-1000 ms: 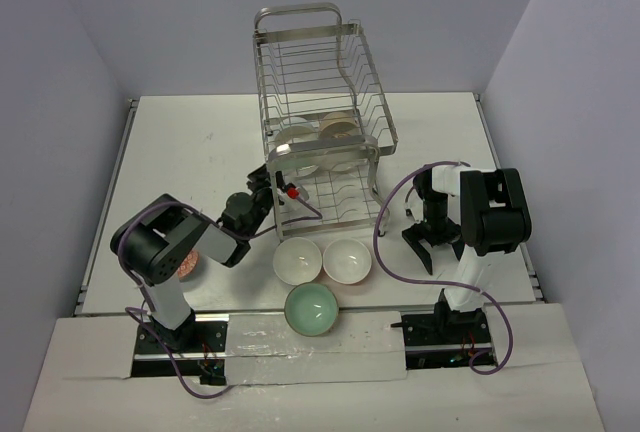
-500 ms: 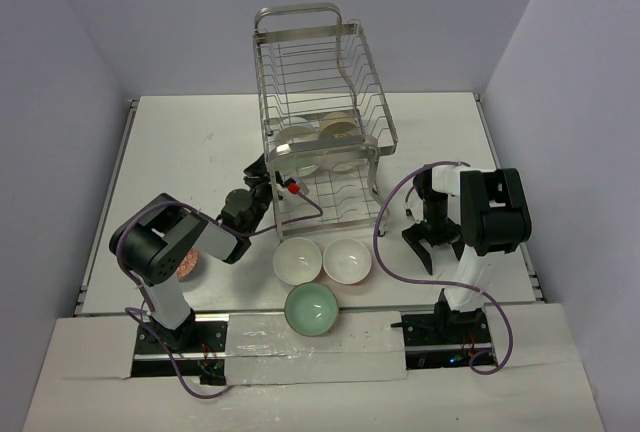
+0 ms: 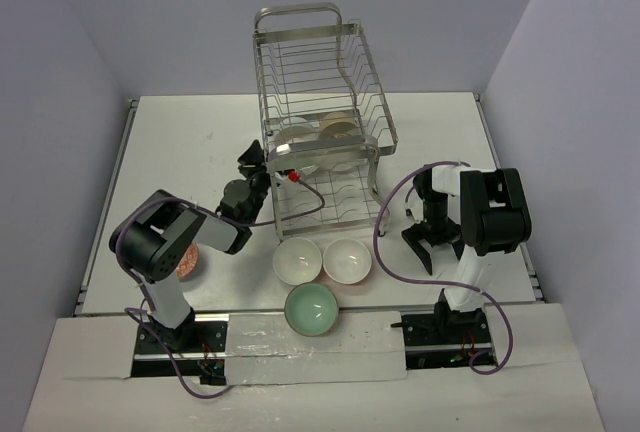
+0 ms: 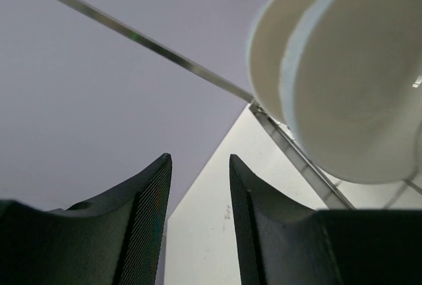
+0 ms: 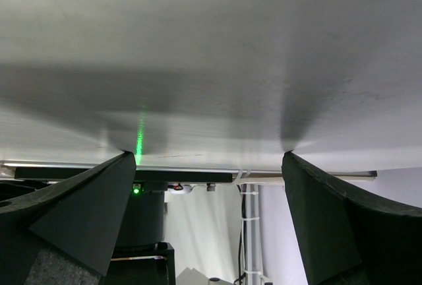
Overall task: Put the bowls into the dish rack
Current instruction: Move the dish rack to the center of the board.
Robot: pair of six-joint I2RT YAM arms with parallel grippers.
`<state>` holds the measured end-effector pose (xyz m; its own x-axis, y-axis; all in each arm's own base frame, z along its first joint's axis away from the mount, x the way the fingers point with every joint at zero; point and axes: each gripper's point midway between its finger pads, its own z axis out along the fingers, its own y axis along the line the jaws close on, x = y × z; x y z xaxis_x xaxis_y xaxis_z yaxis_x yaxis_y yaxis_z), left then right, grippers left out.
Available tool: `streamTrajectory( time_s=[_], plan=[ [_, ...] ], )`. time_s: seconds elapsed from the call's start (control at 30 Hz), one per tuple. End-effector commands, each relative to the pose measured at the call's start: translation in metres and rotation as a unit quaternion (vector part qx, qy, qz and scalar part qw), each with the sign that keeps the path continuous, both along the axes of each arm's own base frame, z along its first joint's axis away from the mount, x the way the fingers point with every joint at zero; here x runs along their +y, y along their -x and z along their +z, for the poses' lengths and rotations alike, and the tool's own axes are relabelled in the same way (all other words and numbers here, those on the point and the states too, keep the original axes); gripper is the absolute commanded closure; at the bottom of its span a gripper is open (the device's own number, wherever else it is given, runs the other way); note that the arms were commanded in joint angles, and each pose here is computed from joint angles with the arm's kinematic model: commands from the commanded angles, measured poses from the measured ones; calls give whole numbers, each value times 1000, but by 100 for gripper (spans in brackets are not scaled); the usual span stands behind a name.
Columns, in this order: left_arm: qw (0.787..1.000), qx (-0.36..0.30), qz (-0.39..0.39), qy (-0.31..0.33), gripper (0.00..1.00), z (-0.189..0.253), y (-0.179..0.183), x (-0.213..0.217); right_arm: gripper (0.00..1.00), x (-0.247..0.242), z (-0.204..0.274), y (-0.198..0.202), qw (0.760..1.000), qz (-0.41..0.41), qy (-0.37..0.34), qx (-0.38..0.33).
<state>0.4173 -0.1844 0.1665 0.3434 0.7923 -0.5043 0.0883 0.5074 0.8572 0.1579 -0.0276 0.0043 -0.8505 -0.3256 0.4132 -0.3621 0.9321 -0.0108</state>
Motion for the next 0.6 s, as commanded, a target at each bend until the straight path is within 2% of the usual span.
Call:
streamTrajectory(
  time_s=[0.0, 0.33, 0.57],
  plan=[
    [961, -239, 32, 136, 56, 133, 22, 30, 0, 14, -41, -40, 996, -4, -32, -89],
    [947, -273, 102, 135, 59, 156, 5, 58, 0, 14, -40, -39, 996, 3, -28, -89],
    [932, -288, 184, 120, 58, 166, -2, 116, 0, 14, -41, -39, 996, 11, -21, -89]
  ],
)
